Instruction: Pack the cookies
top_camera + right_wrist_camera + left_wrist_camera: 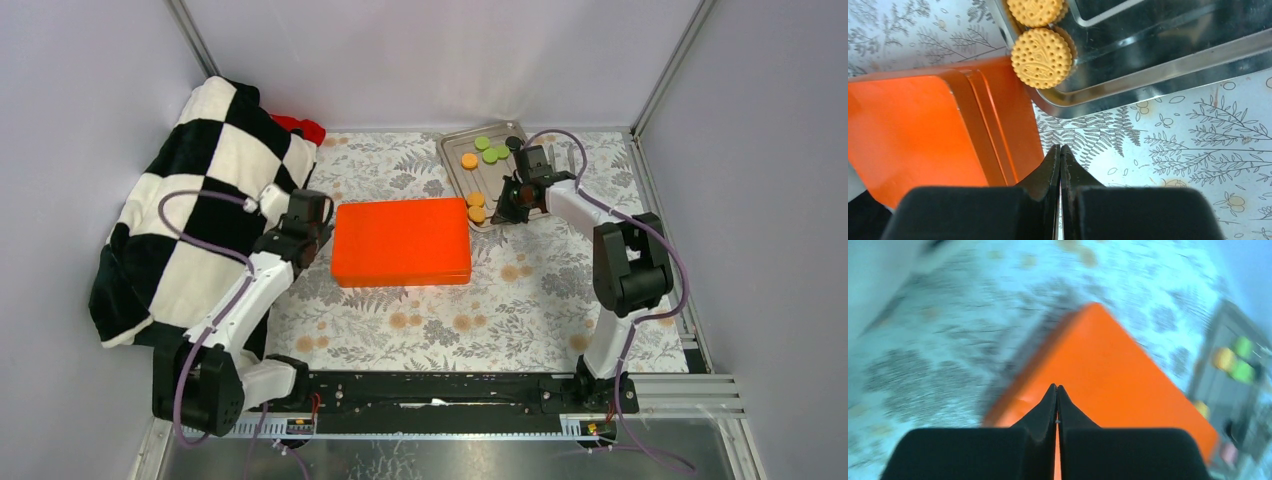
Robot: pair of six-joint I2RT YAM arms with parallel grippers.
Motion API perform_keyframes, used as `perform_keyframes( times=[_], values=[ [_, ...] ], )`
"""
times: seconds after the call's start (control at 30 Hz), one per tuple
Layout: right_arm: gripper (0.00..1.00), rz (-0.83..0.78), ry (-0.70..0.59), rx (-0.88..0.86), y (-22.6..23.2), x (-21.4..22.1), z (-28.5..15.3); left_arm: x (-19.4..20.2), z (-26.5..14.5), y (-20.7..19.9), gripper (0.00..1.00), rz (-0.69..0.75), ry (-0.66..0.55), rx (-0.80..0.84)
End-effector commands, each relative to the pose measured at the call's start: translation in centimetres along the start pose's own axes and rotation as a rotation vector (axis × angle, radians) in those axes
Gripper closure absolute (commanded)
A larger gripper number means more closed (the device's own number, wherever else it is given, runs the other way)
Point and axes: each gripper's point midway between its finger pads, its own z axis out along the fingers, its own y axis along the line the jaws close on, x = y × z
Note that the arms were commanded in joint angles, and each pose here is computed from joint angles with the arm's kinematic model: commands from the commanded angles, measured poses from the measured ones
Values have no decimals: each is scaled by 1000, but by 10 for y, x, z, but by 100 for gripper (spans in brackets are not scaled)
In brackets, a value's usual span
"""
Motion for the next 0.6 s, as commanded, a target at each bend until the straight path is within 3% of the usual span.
perform_keyframes(
  times=[0.0,0.2,0.33,0.57],
  values=[
    [100,-38,26,58,-14,9,7,34,0,125,100,-36,40,-422],
    [100,-67,87,109,-19,24,20,46,22,144,100,-12,29,-511],
    [100,-114,143,107,-4,43,31,52,51,118,100,-8,40,-388],
    [100,-236,226,-76,73,86,40,57,72,70,100,48,35,-261]
  ],
)
